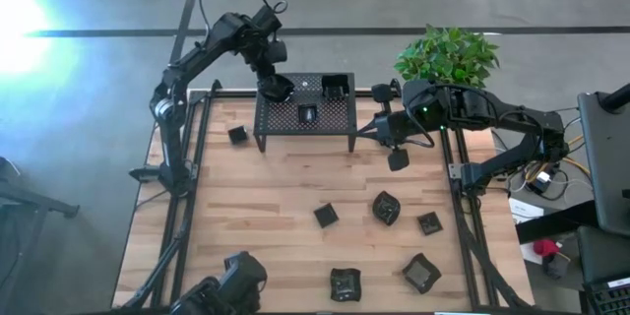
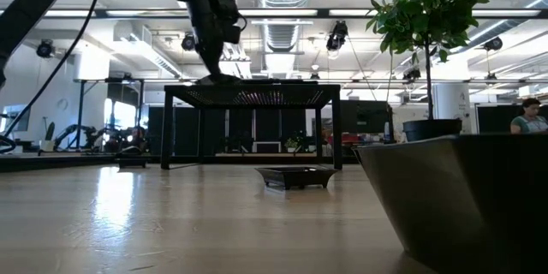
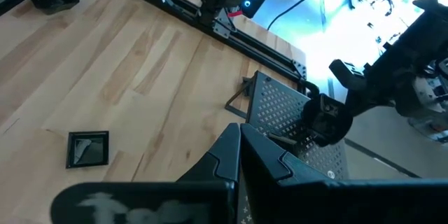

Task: Pick & Place Mini shaped plates
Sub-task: Put the leaf shaped plate on top of the leaf shaped plate on the shelf

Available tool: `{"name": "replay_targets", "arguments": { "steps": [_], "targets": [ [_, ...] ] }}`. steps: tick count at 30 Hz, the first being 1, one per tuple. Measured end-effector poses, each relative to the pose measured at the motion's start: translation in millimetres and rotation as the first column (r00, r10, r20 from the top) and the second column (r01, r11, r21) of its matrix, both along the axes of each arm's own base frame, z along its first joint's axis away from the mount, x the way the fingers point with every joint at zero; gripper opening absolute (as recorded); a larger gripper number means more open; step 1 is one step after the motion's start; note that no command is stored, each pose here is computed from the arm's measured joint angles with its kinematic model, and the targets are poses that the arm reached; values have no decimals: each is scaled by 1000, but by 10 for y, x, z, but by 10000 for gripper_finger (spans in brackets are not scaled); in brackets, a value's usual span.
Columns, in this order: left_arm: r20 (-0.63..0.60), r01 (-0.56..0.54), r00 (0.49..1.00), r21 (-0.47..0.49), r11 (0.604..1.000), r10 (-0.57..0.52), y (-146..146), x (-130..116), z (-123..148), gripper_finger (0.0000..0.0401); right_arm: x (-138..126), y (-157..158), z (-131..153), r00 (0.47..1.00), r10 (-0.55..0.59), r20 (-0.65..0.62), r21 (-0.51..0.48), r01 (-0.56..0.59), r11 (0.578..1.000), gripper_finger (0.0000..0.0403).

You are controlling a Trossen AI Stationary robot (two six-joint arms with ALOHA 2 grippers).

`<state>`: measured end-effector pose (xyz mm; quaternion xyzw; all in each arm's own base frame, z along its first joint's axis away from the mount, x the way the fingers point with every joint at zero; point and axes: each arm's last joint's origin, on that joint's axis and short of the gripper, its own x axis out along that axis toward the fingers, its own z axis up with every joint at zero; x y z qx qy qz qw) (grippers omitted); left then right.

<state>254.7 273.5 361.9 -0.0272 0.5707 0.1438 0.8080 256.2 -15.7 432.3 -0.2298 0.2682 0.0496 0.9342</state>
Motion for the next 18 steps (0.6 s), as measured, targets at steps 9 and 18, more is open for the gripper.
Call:
{"name": "replay_targets", "arguments": {
  "steps": [9, 18],
  "targets": [
    [10, -34, 999, 7, 999, 34, 3, 9, 10, 0, 0, -1, 0, 1000, -1, 0, 2, 1, 1000, 8],
    [19, -52, 998, 5, 999, 52, 6, 14, 12, 15, 0, -1, 1, 1000, -4, 1, 5, 4, 1000, 8]
  ]
}}
